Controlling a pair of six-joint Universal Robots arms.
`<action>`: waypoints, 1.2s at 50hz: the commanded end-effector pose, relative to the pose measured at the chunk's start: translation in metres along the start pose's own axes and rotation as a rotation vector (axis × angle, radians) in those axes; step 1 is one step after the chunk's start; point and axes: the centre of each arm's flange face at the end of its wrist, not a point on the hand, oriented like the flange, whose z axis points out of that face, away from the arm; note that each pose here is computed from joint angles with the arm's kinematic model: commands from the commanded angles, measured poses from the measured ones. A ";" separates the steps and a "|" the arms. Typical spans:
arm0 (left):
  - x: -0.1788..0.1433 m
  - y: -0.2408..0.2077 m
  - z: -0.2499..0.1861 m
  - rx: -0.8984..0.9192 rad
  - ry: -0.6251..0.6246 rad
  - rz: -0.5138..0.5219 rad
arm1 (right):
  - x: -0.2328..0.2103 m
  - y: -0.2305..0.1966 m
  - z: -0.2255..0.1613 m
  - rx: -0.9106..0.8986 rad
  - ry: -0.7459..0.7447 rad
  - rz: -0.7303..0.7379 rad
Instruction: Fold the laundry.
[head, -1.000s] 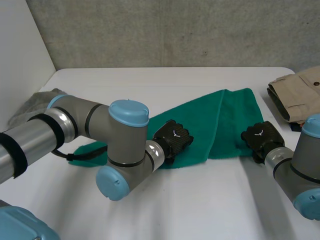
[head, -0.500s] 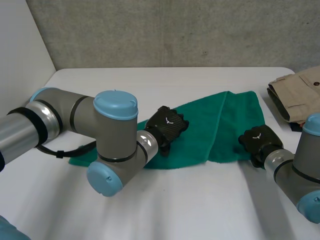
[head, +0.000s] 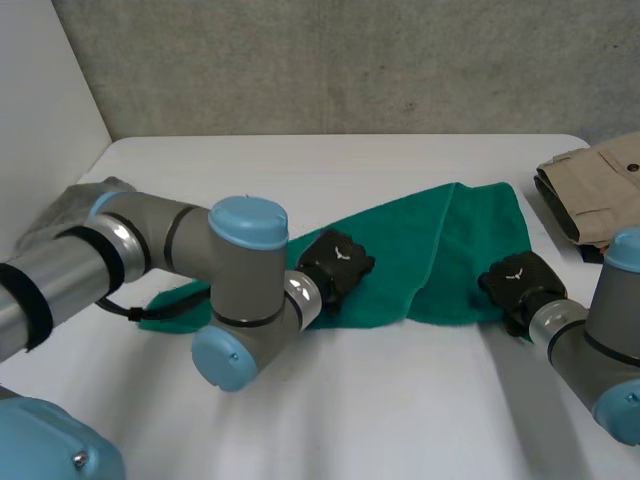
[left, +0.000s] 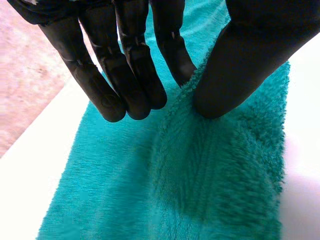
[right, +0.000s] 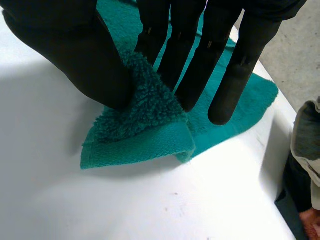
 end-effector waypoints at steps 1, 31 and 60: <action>-0.060 -0.044 -0.029 0.093 -0.190 -0.115 | 0.007 0.000 0.000 -0.002 0.015 -0.028; -0.251 0.033 0.009 0.230 -0.597 -0.342 | -0.015 -0.010 -0.018 0.019 -0.047 -0.119; -0.138 0.110 -0.119 -0.166 -0.255 -0.143 | -0.007 -0.019 -0.025 -0.014 -0.069 -0.124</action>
